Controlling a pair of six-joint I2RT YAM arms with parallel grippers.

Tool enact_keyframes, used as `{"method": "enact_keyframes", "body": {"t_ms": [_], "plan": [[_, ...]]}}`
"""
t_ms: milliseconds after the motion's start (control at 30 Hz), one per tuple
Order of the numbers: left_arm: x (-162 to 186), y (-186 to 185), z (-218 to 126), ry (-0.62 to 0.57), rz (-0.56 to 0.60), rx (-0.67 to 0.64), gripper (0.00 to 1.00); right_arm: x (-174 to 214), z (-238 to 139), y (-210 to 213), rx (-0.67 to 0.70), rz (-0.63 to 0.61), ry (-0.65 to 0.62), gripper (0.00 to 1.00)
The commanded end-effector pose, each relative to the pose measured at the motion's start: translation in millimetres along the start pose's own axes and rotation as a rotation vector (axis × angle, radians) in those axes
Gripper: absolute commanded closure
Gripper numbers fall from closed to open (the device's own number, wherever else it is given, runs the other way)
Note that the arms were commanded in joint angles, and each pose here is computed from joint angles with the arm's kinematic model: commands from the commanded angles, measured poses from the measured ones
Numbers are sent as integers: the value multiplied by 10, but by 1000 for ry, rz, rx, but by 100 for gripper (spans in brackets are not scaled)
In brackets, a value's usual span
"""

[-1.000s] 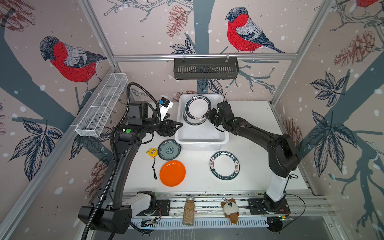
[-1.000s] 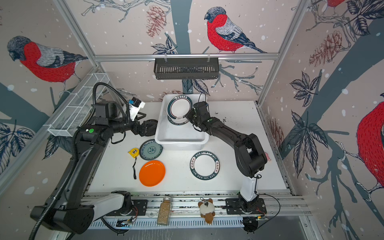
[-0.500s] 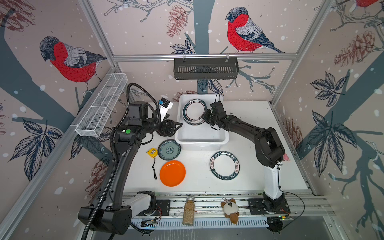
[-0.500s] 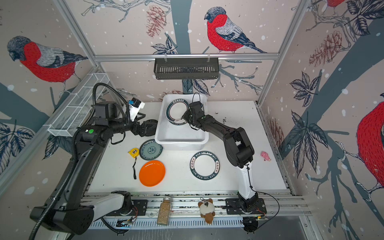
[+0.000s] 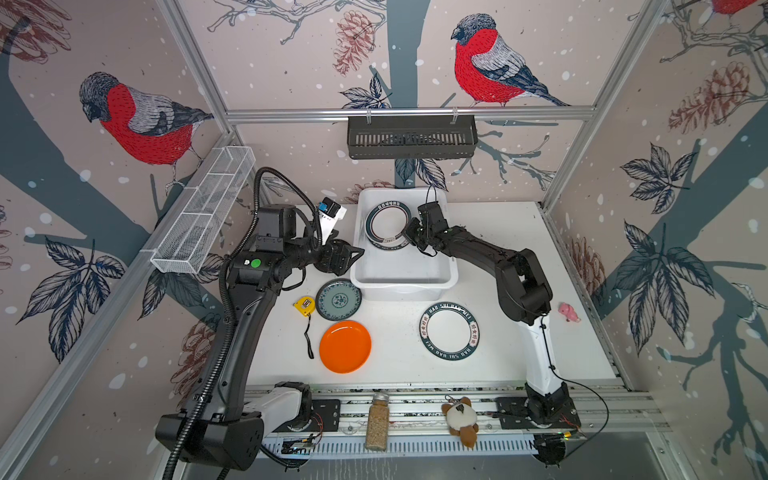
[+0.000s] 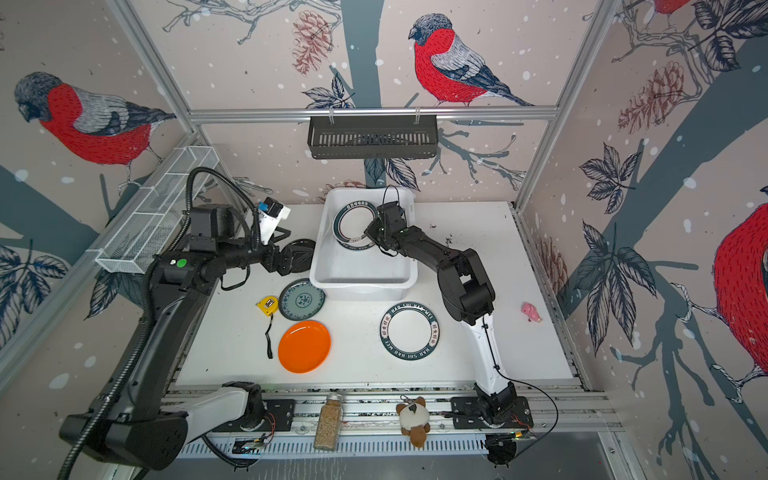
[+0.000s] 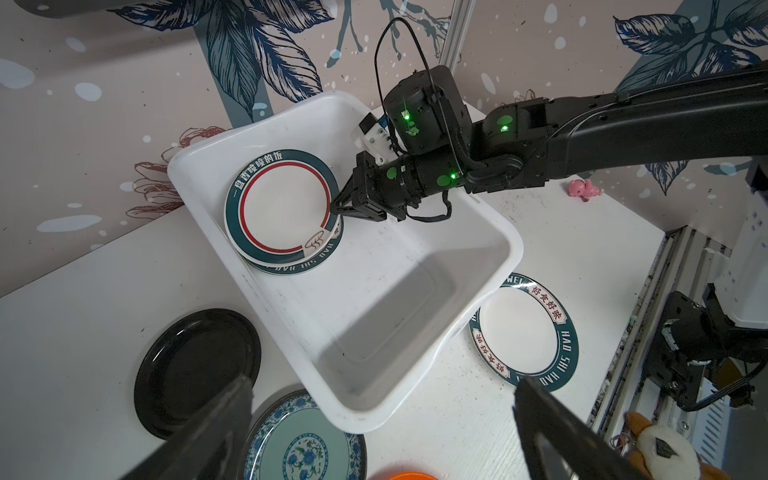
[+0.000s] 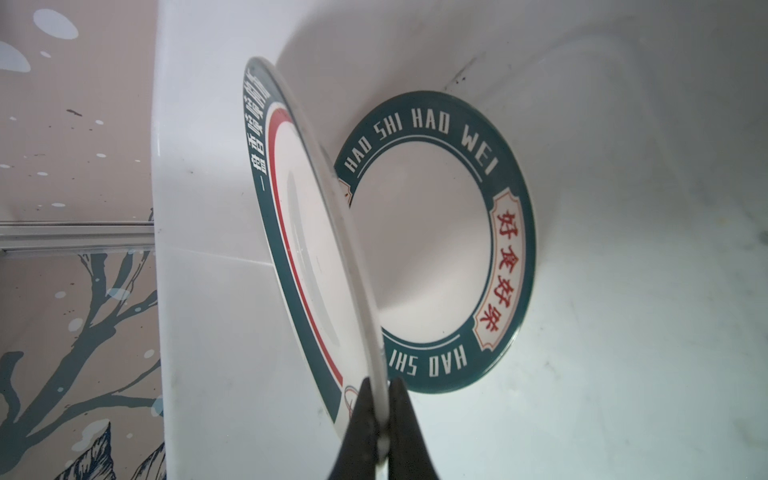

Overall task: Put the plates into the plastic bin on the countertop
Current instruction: 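Lower the held plate into the bin onto the stacked plates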

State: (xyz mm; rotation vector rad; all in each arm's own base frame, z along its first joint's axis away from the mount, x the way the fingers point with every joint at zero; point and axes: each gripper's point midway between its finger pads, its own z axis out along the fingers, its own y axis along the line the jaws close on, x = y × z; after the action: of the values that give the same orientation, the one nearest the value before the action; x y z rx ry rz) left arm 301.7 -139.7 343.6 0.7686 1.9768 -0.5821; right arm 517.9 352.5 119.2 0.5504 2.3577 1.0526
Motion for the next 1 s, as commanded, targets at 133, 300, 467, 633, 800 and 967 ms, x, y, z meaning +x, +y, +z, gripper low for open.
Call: {"method": "enact_keyframes", "body": {"t_ms": [133,300,467,633,800,967], "plan": [[21,-14,5,9,16,7,3,7,53,9,-36,38,22,92],[34,-13,5,13,22,6,3,22,87,-54,-34,53,28,92],[46,-7,18,16,20,7,3,30,115,-70,-36,66,35,91],[32,-7,9,13,25,4,3,40,148,-114,-34,81,41,90],[56,20,37,20,20,-2,3,32,175,-152,-31,95,37,90],[49,14,32,18,21,-1,3,15,190,-178,-30,104,36,90]]}}
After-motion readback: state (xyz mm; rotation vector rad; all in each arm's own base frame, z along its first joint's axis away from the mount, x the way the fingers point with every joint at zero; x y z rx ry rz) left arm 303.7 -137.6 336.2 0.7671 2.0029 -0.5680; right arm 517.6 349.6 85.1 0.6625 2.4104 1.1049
